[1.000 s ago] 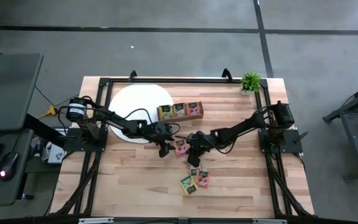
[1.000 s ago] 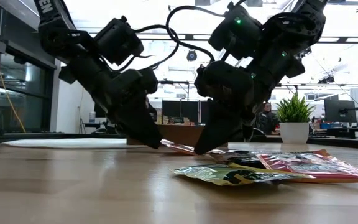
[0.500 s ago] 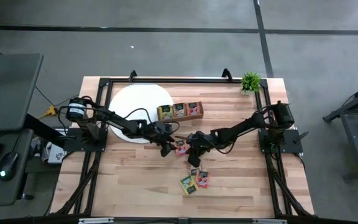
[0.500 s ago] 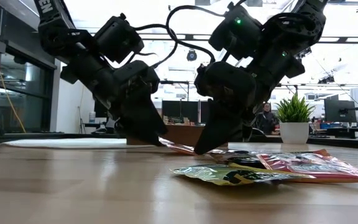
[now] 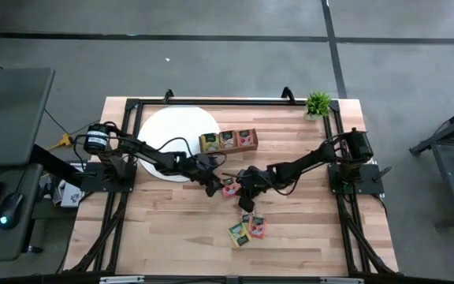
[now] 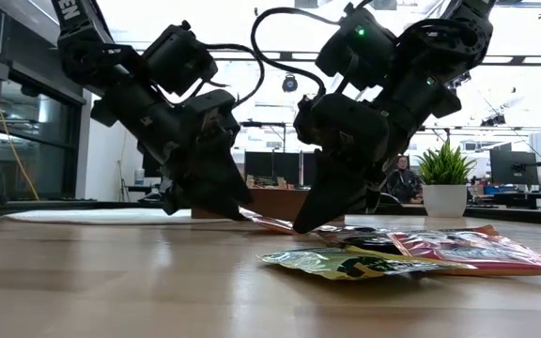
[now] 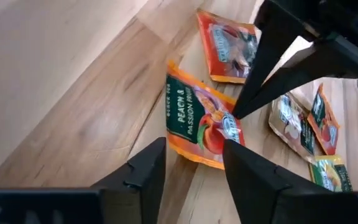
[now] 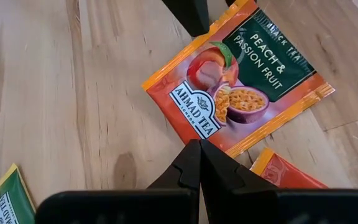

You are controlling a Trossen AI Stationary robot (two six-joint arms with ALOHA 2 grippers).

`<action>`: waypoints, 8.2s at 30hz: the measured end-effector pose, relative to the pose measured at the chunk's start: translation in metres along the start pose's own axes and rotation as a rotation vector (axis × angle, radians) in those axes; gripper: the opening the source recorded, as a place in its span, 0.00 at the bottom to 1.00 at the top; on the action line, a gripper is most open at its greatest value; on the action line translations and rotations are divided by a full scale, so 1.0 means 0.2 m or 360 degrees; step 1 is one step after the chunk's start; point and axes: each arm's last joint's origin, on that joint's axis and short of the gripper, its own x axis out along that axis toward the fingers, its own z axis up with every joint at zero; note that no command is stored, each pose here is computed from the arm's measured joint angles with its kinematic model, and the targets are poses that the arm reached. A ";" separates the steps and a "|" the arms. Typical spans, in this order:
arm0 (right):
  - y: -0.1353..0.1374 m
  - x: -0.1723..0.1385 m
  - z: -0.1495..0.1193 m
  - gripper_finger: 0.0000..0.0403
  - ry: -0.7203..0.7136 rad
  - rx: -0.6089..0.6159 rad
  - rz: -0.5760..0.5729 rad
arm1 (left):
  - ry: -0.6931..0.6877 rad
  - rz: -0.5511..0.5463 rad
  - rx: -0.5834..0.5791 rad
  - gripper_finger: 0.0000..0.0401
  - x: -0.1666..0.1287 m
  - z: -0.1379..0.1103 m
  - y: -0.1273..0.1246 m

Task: Pick & Place Tea
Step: Put the orange tea bag into the right compartment of the wooden organizer

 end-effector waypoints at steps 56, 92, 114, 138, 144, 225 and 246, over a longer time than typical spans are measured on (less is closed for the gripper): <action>0.06 -0.64 0.31 0.20 -0.0452 -0.0035 0.0294 | -0.0274 -0.0167 0.0602 0.00 -0.14 0.17 -0.17; 0.08 -1.05 0.57 0.48 -0.0304 -0.0336 -0.0010 | -0.0205 0.0320 0.1525 0.00 -0.42 0.68 -0.61; 0.06 -0.95 0.56 0.04 -0.0210 -0.0325 -0.0126 | -0.0157 0.0338 0.1527 0.00 -0.43 0.68 -0.61; -0.03 -0.95 0.50 0.00 0.0001 -0.0321 -0.0378 | 0.0065 0.0659 0.1486 0.45 -0.50 0.63 -0.54; -0.17 -0.94 0.51 0.00 0.0042 -0.0365 -0.0375 | 0.0069 0.0743 0.1432 0.48 -0.62 0.56 -0.50; -0.72 -0.82 0.63 0.31 0.0214 -0.0140 -0.0222 | -0.0534 -0.0165 0.0810 0.49 -0.48 0.24 -0.27; -0.12 -0.58 0.18 0.31 0.0339 0.0066 -0.0146 | -0.0235 -0.0129 0.0747 0.02 -0.10 0.12 -0.12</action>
